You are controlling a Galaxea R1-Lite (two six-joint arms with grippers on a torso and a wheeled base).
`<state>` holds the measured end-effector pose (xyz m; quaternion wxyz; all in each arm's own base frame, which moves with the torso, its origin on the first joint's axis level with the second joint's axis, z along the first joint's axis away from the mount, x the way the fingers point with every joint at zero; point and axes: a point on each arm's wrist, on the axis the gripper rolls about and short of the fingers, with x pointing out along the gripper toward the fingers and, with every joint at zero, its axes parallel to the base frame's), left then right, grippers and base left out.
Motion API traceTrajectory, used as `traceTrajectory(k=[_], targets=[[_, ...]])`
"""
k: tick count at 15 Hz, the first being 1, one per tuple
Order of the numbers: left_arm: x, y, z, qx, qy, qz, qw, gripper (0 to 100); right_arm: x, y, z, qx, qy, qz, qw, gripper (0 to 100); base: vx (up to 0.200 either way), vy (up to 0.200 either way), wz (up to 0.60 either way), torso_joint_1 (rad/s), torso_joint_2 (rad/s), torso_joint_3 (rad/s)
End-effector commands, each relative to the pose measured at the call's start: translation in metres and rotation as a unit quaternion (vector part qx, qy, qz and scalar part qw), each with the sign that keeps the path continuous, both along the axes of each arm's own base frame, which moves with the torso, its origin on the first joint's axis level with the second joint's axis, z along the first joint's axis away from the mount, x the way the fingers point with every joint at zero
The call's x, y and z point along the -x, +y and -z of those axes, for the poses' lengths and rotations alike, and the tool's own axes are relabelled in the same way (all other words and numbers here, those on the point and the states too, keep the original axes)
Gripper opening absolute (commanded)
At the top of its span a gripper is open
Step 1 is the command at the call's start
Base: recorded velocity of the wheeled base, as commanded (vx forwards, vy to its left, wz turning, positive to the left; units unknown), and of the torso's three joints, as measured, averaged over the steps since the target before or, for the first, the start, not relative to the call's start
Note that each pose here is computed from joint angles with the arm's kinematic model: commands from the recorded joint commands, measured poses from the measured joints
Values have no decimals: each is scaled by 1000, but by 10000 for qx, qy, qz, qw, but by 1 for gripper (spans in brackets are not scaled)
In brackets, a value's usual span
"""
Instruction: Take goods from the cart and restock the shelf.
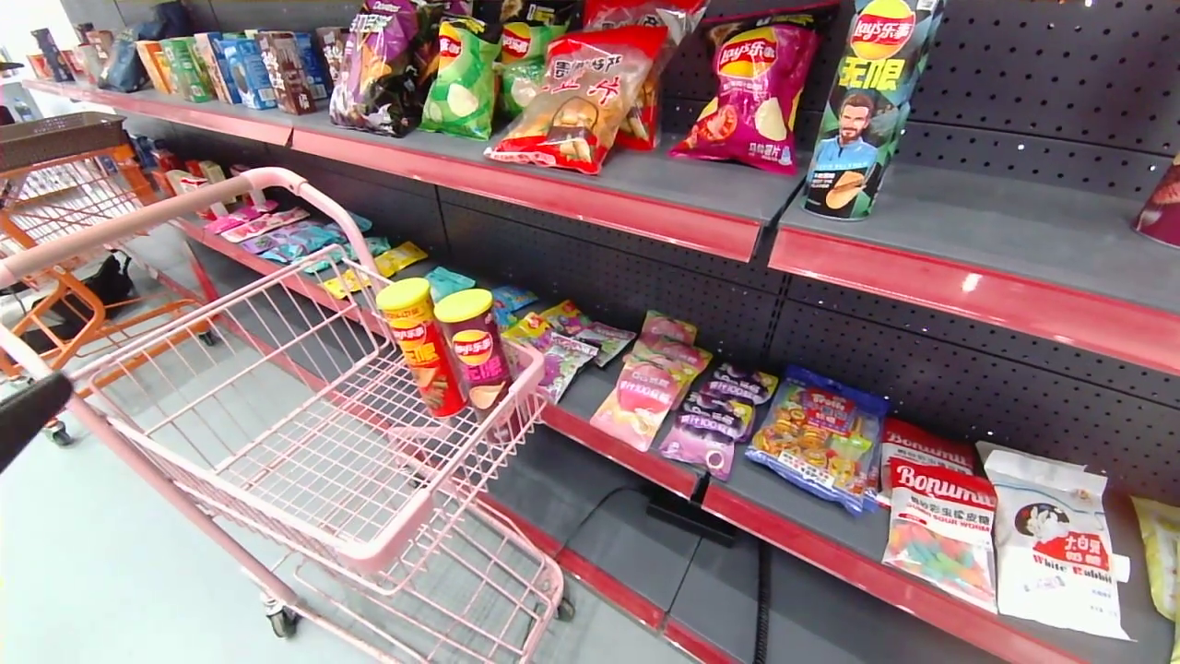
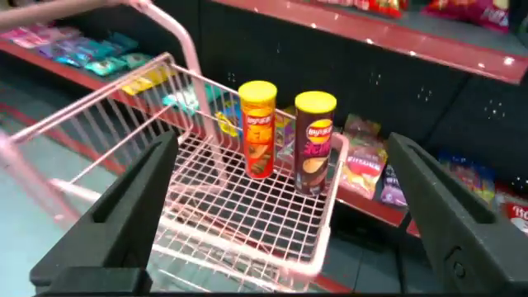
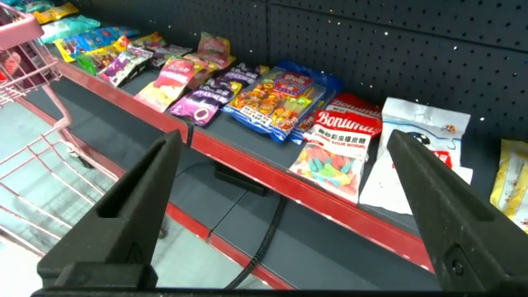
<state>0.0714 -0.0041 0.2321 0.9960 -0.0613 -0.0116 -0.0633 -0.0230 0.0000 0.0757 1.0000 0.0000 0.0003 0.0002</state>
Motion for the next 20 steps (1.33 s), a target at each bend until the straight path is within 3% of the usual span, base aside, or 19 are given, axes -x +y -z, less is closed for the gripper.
traceTrajectory(k=[1, 2, 4, 6, 11, 14, 18, 20], targets=[[-104, -6, 27, 51, 1060, 358, 9937, 100, 0, 0, 0, 0, 4, -6, 10000, 100, 0, 0, 0, 0, 0, 0], [-119, -9, 38, 41, 1317, 532, 9898, 100, 0, 0, 0, 0, 4, -6, 10000, 100, 0, 0, 0, 0, 0, 0], [-144, -17, 54, 12, 1491, 698, 9864, 100, 0, 0, 0, 0, 4, -6, 10000, 100, 0, 0, 0, 0, 0, 0], [-175, -31, 66, -20, 1354, 896, 9867, 100, 0, 0, 0, 0, 4, -6, 10000, 100, 0, 0, 0, 0, 0, 0], [-235, -54, 90, -71, 1617, 1172, 9798, 100, 0, 0, 0, 8, 4, -6, 10000, 100, 0, 0, 0, 0, 0, 0], [-252, -62, 104, -106, 1733, 1239, 9770, 100, 0, 0, 0, 15, 4, -6, 10000, 100, 0, 0, 0, 0, 0, 0], [-270, -69, 129, -114, 1716, 1345, 9759, 100, 0, 0, 0, 38, 4, -6, 10000, 100, 0, 0, 0, 0, 0, 0], [-282, -72, 132, -114, 1624, 1363, 9772, 100, 0, 0, 0, 38, 4, -6, 10000, 100, 0, 0, 0, 0, 0, 0]])
